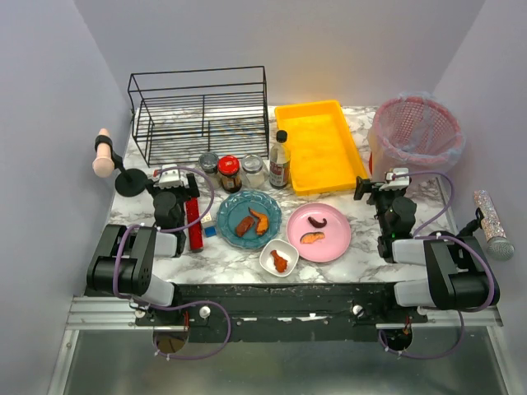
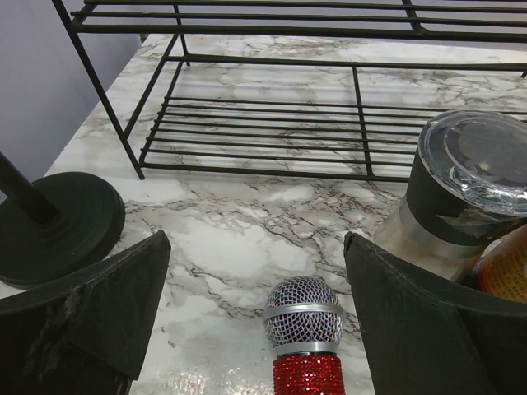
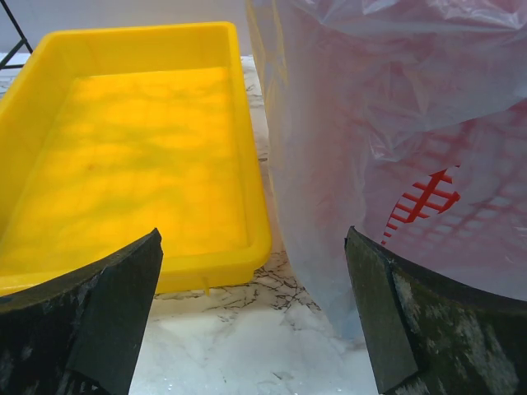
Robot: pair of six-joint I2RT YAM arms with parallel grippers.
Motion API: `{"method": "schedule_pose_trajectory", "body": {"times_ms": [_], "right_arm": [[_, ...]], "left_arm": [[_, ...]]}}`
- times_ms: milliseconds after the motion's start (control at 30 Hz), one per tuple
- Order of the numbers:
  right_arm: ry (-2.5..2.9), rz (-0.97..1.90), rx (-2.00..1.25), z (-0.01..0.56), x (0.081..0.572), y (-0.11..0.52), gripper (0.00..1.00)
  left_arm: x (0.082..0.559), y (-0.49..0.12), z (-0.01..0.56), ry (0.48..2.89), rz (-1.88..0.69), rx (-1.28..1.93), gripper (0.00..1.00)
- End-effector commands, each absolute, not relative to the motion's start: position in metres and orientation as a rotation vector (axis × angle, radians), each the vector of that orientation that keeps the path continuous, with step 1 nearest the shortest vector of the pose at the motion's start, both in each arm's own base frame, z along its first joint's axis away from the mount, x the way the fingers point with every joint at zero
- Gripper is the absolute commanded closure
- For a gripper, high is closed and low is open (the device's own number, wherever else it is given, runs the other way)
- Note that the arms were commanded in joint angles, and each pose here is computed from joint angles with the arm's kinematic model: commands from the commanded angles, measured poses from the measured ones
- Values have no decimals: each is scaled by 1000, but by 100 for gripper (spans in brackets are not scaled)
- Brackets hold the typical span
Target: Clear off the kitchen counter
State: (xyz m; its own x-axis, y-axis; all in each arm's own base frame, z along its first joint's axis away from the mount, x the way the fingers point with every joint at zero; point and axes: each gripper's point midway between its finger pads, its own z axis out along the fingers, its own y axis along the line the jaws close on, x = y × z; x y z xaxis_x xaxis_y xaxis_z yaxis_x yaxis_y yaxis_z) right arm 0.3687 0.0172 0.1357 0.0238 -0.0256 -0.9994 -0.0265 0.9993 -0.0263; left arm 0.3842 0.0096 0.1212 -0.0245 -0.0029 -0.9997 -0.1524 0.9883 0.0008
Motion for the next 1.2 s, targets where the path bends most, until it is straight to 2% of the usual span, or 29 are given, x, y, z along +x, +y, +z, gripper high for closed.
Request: {"method": "schedule_pose_trajectory", "body": {"times_ms": [0, 767, 967, 1167], "right_arm": [[1522, -25, -30, 141, 368, 12, 0], [1529, -17, -35, 141, 370, 13, 0], [1501, -3, -90, 149, 363, 20, 0], [1516, -65, 1, 171, 362, 8, 0]], "left_arm": [[384, 6, 121, 1590, 106, -92, 1], [386, 6, 120, 1598, 93, -88, 1], [378, 21, 137, 1557, 159, -204, 1], [373, 31, 153, 1611, 201, -323, 1]]}}
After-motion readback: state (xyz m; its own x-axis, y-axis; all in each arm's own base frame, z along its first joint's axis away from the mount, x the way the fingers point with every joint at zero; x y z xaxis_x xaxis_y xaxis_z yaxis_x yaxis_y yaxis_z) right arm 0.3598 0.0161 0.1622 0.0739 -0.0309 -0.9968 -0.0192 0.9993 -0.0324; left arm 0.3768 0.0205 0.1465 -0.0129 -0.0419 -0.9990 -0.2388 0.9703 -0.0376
